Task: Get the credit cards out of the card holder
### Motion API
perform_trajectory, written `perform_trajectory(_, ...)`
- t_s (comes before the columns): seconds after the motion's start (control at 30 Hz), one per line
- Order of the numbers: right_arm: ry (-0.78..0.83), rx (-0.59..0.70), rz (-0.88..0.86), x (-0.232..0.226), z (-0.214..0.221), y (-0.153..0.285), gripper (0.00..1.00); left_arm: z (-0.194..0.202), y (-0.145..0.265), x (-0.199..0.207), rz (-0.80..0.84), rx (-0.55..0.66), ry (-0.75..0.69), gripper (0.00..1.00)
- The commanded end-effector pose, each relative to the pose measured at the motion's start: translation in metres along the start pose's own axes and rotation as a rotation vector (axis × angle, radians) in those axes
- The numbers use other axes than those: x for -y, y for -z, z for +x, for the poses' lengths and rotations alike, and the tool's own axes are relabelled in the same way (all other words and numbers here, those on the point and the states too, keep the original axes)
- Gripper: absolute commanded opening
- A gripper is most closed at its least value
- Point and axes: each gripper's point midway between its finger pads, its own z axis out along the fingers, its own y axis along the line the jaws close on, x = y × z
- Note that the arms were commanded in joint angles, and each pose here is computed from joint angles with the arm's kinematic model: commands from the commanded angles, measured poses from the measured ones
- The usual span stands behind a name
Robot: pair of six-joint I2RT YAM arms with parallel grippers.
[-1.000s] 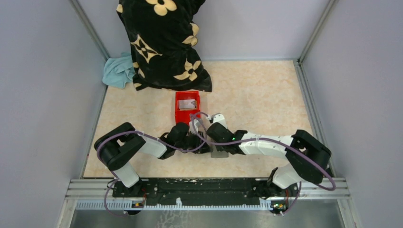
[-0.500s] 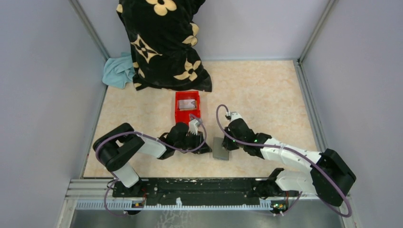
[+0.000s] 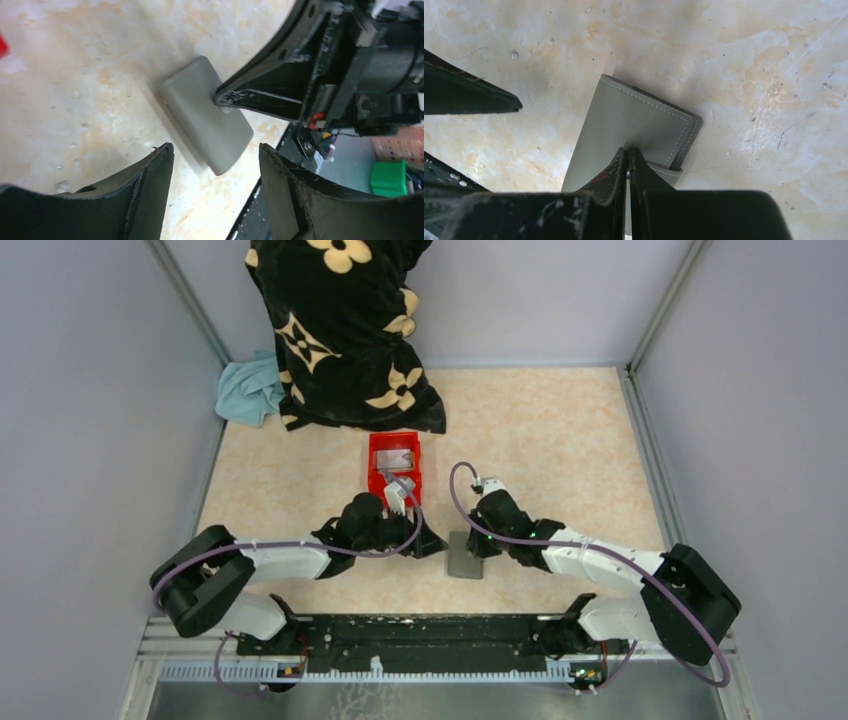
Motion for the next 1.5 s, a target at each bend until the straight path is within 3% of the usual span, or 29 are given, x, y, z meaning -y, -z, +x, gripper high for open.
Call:
perform_trajectory(0.0, 0.004, 0.071, -0.068, -0.019, -0.027, 0.001, 0.0, 0.0, -0.005, 0.035, 0.156, -0.042, -0.042, 0.7)
perform_trajectory(0.2, -0.016, 0.081, -0.093, -0.022, -0.026, 0.004, 0.0, 0.022, -0.011, 0.057, 0.279, -0.136, -0.084, 0.68)
perform_trajectory(0.4, -0.02, 0.069, -0.098, -0.022, -0.022, 0.003, 0.0, 0.036, -0.02, 0.055, 0.319, -0.171, -0.038, 0.21)
perform_trajectory(0.47, -0.022, 0.068, -0.104, -0.023, -0.021, 0.003, 0.0, 0.038, -0.025, 0.051, 0.304, -0.176, -0.023, 0.14)
perform_trajectory(0.93, -0.034, 0.069, -0.178, -0.033, -0.017, 0.011, 0.0, 0.047, -0.058, 0.023, 0.205, -0.204, 0.028, 0.09)
perform_trajectory(1.47, -0.107, 0.158, -0.231, -0.03, -0.035, 0.031, 0.0, 0.065, -0.049, 0.004, 0.172, -0.219, 0.081, 0.08)
